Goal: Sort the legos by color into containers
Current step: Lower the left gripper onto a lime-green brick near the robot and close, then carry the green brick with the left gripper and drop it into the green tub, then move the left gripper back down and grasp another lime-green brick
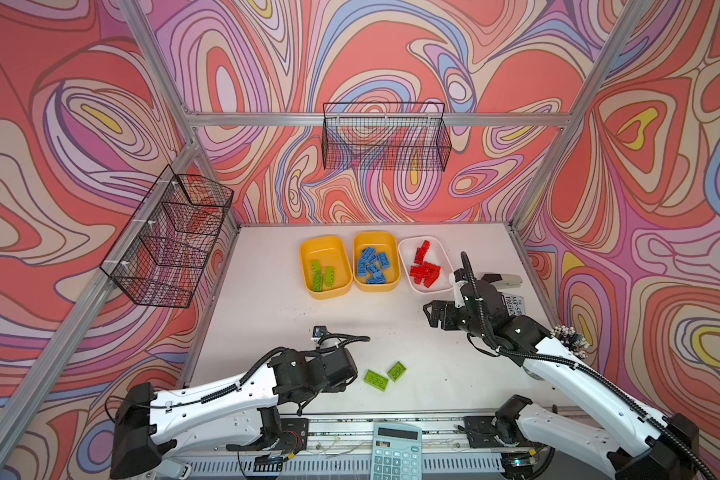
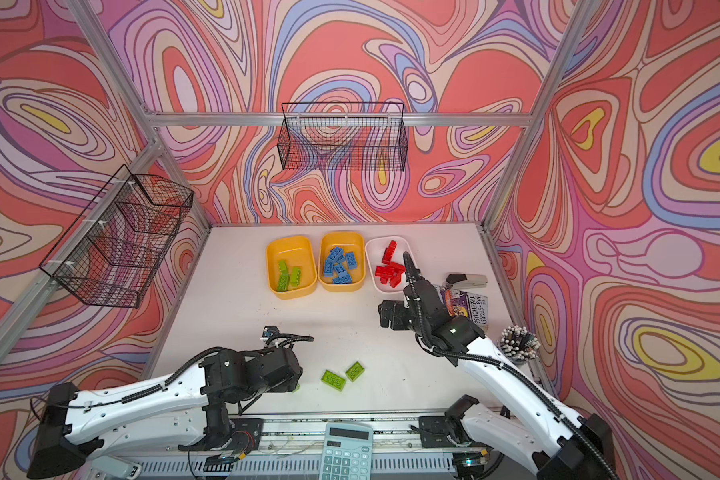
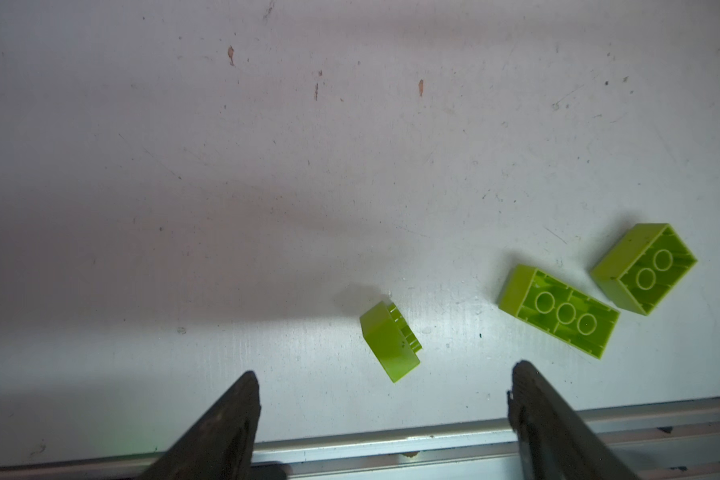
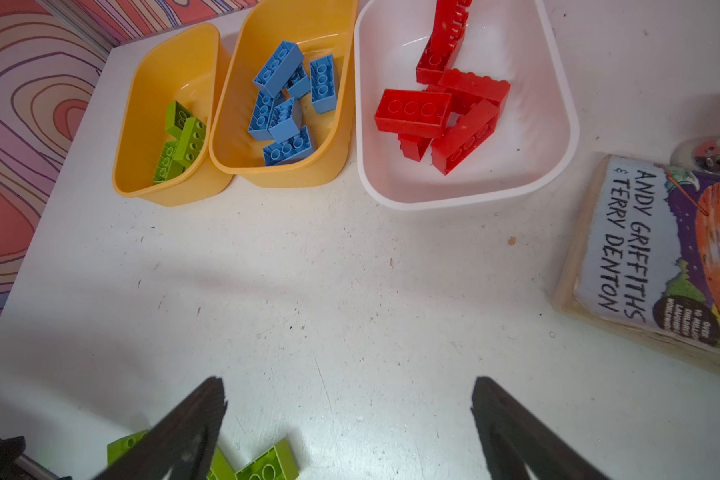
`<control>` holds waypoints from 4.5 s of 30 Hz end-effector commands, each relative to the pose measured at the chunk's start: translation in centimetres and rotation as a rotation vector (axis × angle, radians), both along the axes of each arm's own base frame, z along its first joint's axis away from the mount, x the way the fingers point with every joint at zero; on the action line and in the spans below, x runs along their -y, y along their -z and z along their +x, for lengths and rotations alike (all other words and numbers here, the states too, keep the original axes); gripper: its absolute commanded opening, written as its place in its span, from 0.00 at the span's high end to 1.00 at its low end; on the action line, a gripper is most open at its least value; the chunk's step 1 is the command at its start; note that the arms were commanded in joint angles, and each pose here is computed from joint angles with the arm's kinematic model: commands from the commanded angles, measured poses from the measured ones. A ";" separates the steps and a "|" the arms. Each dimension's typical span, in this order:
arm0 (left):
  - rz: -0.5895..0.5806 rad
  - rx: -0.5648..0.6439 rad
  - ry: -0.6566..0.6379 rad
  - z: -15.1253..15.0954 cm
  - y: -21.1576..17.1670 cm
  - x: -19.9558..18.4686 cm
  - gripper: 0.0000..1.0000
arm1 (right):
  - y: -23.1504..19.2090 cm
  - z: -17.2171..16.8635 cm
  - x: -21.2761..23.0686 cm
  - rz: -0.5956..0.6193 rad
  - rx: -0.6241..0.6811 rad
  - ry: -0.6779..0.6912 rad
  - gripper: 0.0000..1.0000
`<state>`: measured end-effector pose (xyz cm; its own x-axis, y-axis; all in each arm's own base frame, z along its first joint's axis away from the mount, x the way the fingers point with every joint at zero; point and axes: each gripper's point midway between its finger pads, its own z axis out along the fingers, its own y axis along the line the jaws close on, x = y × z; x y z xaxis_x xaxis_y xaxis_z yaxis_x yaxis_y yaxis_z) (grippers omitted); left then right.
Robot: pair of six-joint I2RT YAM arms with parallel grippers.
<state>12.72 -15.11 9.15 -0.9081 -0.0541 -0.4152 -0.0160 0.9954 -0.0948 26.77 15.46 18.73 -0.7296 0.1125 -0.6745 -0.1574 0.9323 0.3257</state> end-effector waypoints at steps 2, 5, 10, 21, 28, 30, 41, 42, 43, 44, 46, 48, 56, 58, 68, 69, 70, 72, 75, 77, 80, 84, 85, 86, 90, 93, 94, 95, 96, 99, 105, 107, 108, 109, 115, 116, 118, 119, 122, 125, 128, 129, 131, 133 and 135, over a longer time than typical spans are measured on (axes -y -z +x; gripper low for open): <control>0.008 -0.010 -0.084 -0.4 1.5 0.0 0.21 | -0.4 -0.3 -0.2 0.013 0.022 -0.022 0.02; -0.016 -0.023 -0.104 -0.6 2.9 0.3 0.24 | -0.3 -0.3 -0.5 0.019 0.021 -0.035 0.02; -0.057 -0.041 -0.148 -0.9 4.8 0.5 0.28 | -0.5 -0.5 -0.6 0.015 0.033 -0.059 0.02; -0.034 -0.047 -0.231 -1.0 7.0 -0.7 0.35 | 0.0 -0.2 -2.1 0.014 0.013 -0.135 0.02; 0.022 -0.049 -0.236 -1.0 7.1 -1.2 0.35 | -0.1 0.0 -2.0 0.004 0.027 -0.136 0.02; 0.015 -0.055 -0.228 -1.0 7.3 -0.8 0.35 | 0.0 0.0 -1.7 -0.003 0.029 -0.124 0.02; 0.005 -0.077 -0.211 -0.7 6.7 1.1 0.36 | -0.2 -1.6 0.2 -0.001 0.049 -0.073 0.02; 0.011 -0.076 -0.218 -0.7 6.9 0.9 0.37 | -0.3 -1.7 0.1 0.002 0.049 -0.074 0.02; 0.013 -0.070 -0.223 -0.6 7.0 0.8 0.37 | -0.3 -1.7 0.0 0.004 0.048 -0.081 0.02; 0.016 -0.069 -0.228 -0.5 7.1 0.6 0.38 | -0.4 -1.8 -0.1 0.011 0.046 -0.087 0.02; 0.015 -0.076 -0.234 -0.2 7.4 0.5 0.39 | -0.4 -1.8 -0.2 0.011 0.043 -0.092 0.02; 0.004 -0.087 -0.244 0.2 7.7 0.4 0.42 | -0.4 -2.0 -0.2 0.014 0.039 -0.098 0.02; 0.029 -0.155 -0.229 -0.4 7.8 0.6 0.60 | -0.8 -2.1 0.1 0.022 0.052 -0.081 0.02; 0.032 -0.168 -0.229 -0.5 8.0 0.7 0.65 | -0.8 -2.1 0.1 0.020 0.049 -0.079 0.02; 0.107 -0.171 -0.208 0.4 6.8 0.7 0.89 | -0.9 -1.9 0.3 0.009 0.045 -0.070 0.02; 0.104 -0.171 -0.209 0.5 6.6 0.7 0.89 | -1.0 -1.8 0.3 0.007 0.049 -0.067 0.02; 0.102 -0.169 -0.213 0.7 6.4 0.5 0.90 | -1.1 -1.8 0.3 0.007 0.049 -0.065 0.02; 0.100 -0.163 -0.218 1.0 5.8 0.3 0.90 | -1.3 -1.8 0.4 0.007 0.053 -0.062 0.02; 0.104 -0.137 -0.217 2.2 3.9 -0.2 0.90 | -1.8 -1.7 0.6 0.007 0.062 -0.050 0.02; 0.096 -0.114 -0.221 3.9 2.0 -0.7 0.90 | -2.2 -1.7 0.7 0.008 0.069 -0.042 0.02; 0.058 -0.074 -0.238 7.7 -1.0 -1.5 0.90 | -2.3 -1.6 0.7 0.013 0.069 -0.036 0.02; 0.014 -0.006 -0.243 15.0 -4.7 -2.0 0.90 | -2.1 -1.2 0.2 0.027 0.056 -0.035 0.02; 0.006 -0.005 -0.254 17.1 -5.3 -2.2 0.90 | -2.1 -1.0 0.1 0.030 0.055 -0.035 0.02; -0.007 -0.002 -0.251 19.2 -5.7 -2.2 0.90 | -2.1 -0.8 -0.2 0.037 0.052 -0.039 0.02; -0.014 0.001 -0.262 26.5 -5.9 -2.3 0.91 | -2.0 -0.2 -0.6 0.042 0.048 -0.034 0.02; -0.025 -0.011 -0.272 31.2 -5.0 -2.3 0.91 | -1.8 0.2 -0.7 0.039 0.044 -0.025 0.02; -0.031 -0.020 -0.276 32.6 -4.6 -2.4 0.91 | -1.7 0.3 -0.7 0.038 0.042 -0.022 0.02; -0.032 -0.028 -0.279 33.9 -3.9 -2.5 0.90 | -1.7 0.4 -0.7 0.039 0.042 -0.019 0.02; -0.031 -0.036 -0.281 34.9 -3.4 -2.7 0.89 | -1.8 0.4 -0.6 0.039 0.043 -0.016 0.02; -0.017 -0.060 -0.282 37.5 -1.9 -3.2 0.83 | -1.8 0.4 -0.3 0.035 0.044 0.003 0.02; -0.046 -0.075 -0.253 38.6 -2.3 -2.3 0.51 | -1.9 0.4 0.3 0.021 0.048 0.030 0.02; -0.044 -0.049 -0.241 37.7 -3.6 -2.0 0.41 | -2.0 0.4 0.4 0.018 0.048 0.033 0.02; -0.039 -0.033 -0.232 37.0 -4.5 -1.7 0.38 | -2.0 0.4 0.4 0.019 0.049 0.033 0.02; -0.034 -0.019 -0.217 36.0 -5.4 -1.4 0.38 | -2.1 0.4 0.4 0.020 0.051 0.033 0.02; -0.005 0.015 -0.039 25.7 -7.3 3.4 0.36 | -2.0 -0.3 0.7 0.016 0.047 0.027 0.02; 0.000 0.006 0.005 23.7 -6.9 4.2 0.35 | -2.0 -0.3 0.8 0.016 0.049 0.028 0.02; 0.018 -0.010 0.072 19.1 -5.8 5.4 0.35 | -2.1 -0.7 1.1 0.012 0.050 0.030 0.02; 0.018 -0.018 0.108 17.2 -5.2 6.0 0.35 | -2.1 -0.9 1.3 0.009 0.051 0.033 0.02; 0.019 -0.031 0.183 11.8 -3.7 6.8 0.35 | -2.4 -1.5 1.8 0.004 0.053 0.036 0.02; 0.014 -0.037 0.257 7.7 -2.3 7.8 0.34 | -2.6 -2.2 2.2 0.002 0.051 0.035 0.02; 0.015 -0.048 0.322 5.1 -1.1 8.9 0.33 | -2.7 -2.7 2.5 0.005 0.049 0.036 0.02; 0.012 -0.051 0.343 4.5 -0.7 9.5 0.32 | -2.7 -2.9 2.6 0.008 0.048 0.037 0.02; -0.007 -0.057 0.377 3.6 -0.2 10.7 0.30 | -2.7 -3.2 2.8 0.013 0.044 0.041 0.02; -0.021 -0.061 0.412 2.9 0.1 11.9 0.28 | -2.7 -3.5 3.0 0.018 0.042 0.046 0.02; -0.024 -0.069 0.443 2.3 0.5 12.9 0.27 | -2.6 -3.8 3.1 0.020 0.038 0.048 0.02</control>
<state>15.06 -26.24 8.79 -0.8728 0.3528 -0.3374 0.4041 0.9099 -0.0939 23.67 13.02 21.82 -0.6844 0.1531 -0.7129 -0.1513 0.9266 0.3443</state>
